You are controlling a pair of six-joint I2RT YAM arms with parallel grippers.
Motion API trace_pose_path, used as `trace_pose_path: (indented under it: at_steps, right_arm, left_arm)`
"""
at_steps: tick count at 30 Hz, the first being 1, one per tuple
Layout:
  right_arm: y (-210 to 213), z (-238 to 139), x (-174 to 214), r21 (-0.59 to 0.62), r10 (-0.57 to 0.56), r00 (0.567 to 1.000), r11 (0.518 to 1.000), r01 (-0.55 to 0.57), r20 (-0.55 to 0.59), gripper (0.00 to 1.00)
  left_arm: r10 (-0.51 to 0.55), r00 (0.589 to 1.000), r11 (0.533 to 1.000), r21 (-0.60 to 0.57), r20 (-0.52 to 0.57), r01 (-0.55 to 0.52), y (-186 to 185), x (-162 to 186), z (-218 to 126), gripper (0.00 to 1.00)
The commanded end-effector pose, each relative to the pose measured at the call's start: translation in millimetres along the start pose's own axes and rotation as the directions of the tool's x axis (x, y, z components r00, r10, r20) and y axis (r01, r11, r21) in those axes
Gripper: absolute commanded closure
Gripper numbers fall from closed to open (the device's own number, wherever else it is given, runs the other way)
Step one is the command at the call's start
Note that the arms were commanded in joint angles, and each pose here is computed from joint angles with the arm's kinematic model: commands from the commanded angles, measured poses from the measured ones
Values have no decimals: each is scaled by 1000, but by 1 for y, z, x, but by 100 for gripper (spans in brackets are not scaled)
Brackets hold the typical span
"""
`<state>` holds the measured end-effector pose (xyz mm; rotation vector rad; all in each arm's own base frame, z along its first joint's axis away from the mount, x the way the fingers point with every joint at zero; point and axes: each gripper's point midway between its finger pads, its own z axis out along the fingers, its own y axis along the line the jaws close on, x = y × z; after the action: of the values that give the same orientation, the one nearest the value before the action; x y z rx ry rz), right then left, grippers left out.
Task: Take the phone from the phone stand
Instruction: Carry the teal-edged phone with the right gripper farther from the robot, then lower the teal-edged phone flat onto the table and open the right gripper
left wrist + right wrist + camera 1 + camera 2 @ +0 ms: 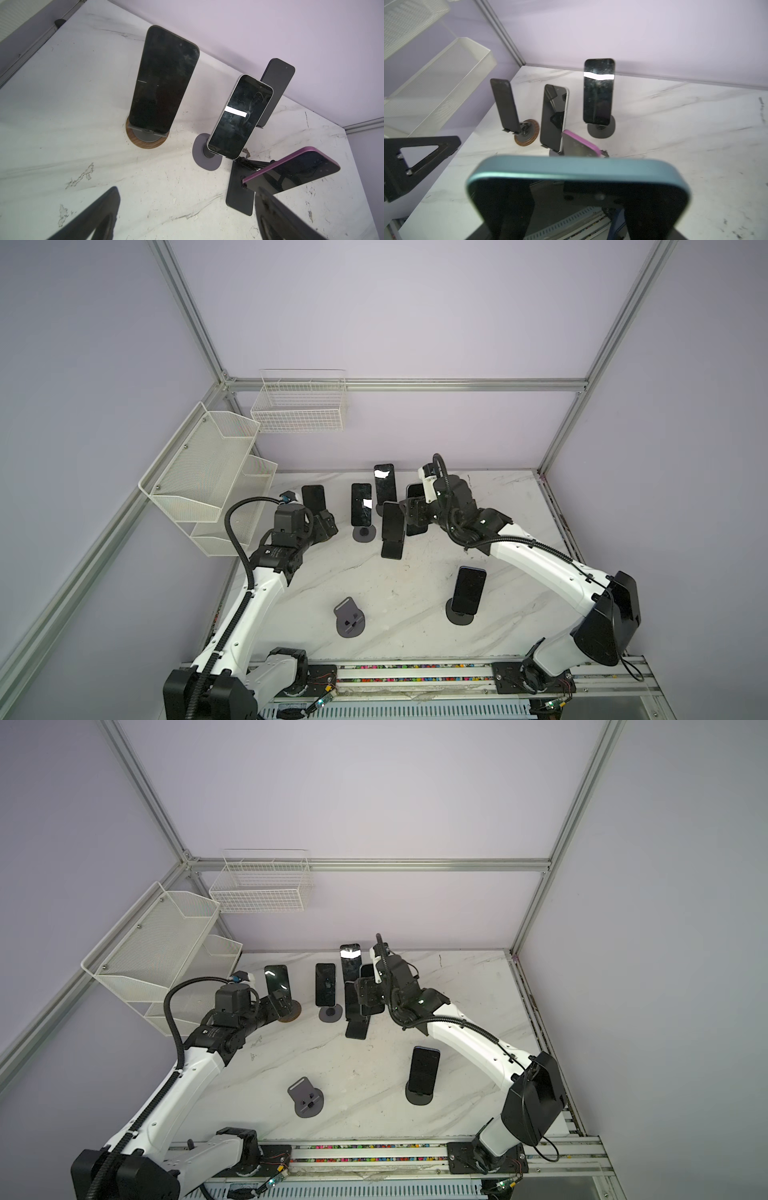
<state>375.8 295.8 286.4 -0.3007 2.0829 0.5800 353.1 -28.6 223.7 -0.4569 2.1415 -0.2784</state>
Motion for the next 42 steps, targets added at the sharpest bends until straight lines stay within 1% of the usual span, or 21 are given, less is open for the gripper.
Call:
trace_pose_path:
  at_steps: [1, 4, 8, 13, 16, 23, 28, 31, 34, 42]
  right_arm:
    - [-34, -16, -15, 32, -5, 1000, 999, 5, 9, 27]
    - [-73, -19, -19, 124, 14, 1000, 992, -15, 6, 27]
    - [-111, -17, -18, 203, 59, 998, 977, -59, 3, 26]
    - [-159, -10, -3, 303, 107, 994, 948, -95, -24, 26]
    - [-178, -1, 11, 341, 125, 990, 935, -98, -58, 26]
    - [-202, 26, 61, 400, 152, 969, 914, -63, -194, 27]
    - [-218, 41, 106, 440, 170, 926, 898, -5, -337, 28]
    - [-224, 42, 118, 461, 177, 916, 888, 9, -359, 28]
    - [-234, 42, 126, 499, 182, 910, 866, 31, -372, 28]
    - [-245, 58, 157, 510, 198, 879, 858, 58, -433, 28]
  left_arm:
    - [29, 997, 999, -29, 76, -27, 2, -14, 8, 1]
    - [59, 996, 997, -53, 65, -56, 10, -4, 17, 0]
    - [85, 994, 996, -40, 66, -83, 16, 13, 29, 0]
    - [120, 989, 993, -22, 91, -119, 22, 29, 36, 0]
    - [144, 982, 990, -24, 122, -142, 27, 34, 36, 0]
    - [218, 958, 976, -62, 185, -211, 41, 43, 38, 0]
    - [228, 948, 973, -75, 224, -216, 44, 40, 32, 0]
    - [222, 944, 975, -89, 244, -206, 47, 38, 28, 0]
    - [217, 944, 975, -105, 250, -196, 50, 38, 27, 0]
    - [211, 945, 975, -128, 250, -183, 53, 35, 31, 1]
